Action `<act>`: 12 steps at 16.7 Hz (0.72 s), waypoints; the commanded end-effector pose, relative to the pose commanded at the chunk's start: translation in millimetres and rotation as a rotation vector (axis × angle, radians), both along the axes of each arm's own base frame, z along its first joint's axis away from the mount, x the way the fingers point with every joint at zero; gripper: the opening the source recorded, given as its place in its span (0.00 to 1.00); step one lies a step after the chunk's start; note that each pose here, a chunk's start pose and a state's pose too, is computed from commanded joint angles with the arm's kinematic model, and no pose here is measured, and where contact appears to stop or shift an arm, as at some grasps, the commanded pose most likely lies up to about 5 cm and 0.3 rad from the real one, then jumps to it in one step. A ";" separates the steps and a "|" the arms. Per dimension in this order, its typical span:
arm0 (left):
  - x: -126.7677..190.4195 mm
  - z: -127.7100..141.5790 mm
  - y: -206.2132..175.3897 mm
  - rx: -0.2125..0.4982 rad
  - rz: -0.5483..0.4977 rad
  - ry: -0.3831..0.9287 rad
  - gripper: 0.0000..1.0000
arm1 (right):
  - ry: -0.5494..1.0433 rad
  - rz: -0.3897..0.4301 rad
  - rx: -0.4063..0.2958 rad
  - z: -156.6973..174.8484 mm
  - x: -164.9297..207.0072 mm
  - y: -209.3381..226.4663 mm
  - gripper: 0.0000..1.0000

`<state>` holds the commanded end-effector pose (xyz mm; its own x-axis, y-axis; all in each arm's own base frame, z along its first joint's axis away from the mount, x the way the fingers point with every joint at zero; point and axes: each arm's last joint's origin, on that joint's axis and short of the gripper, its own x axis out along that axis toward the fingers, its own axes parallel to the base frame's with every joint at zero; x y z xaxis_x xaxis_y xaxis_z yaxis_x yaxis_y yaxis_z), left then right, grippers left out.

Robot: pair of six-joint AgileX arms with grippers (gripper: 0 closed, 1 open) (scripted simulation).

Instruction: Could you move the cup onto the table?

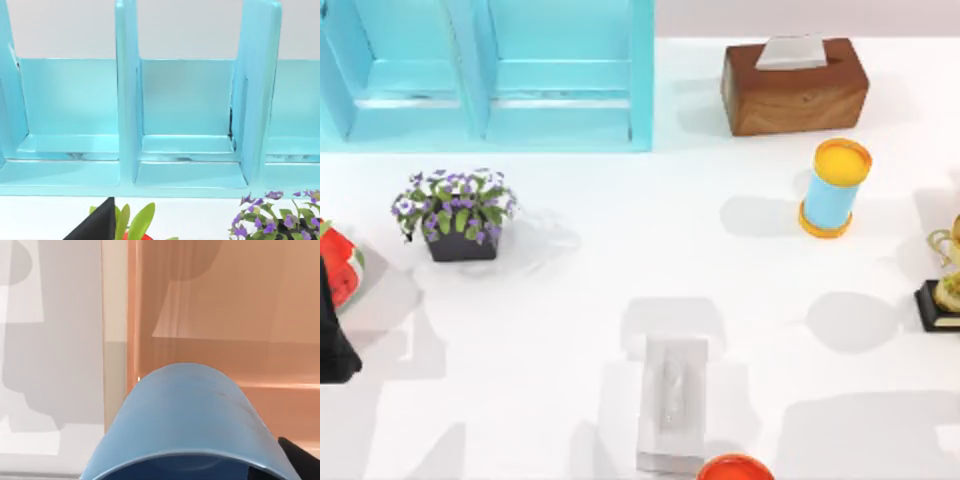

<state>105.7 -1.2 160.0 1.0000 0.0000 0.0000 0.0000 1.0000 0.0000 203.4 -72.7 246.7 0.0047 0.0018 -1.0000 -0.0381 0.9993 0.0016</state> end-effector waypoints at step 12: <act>0.0 0.0 0.0 0.000 0.000 0.000 1.00 | -0.088 -0.066 0.015 51.9 82.2 58.7 0.00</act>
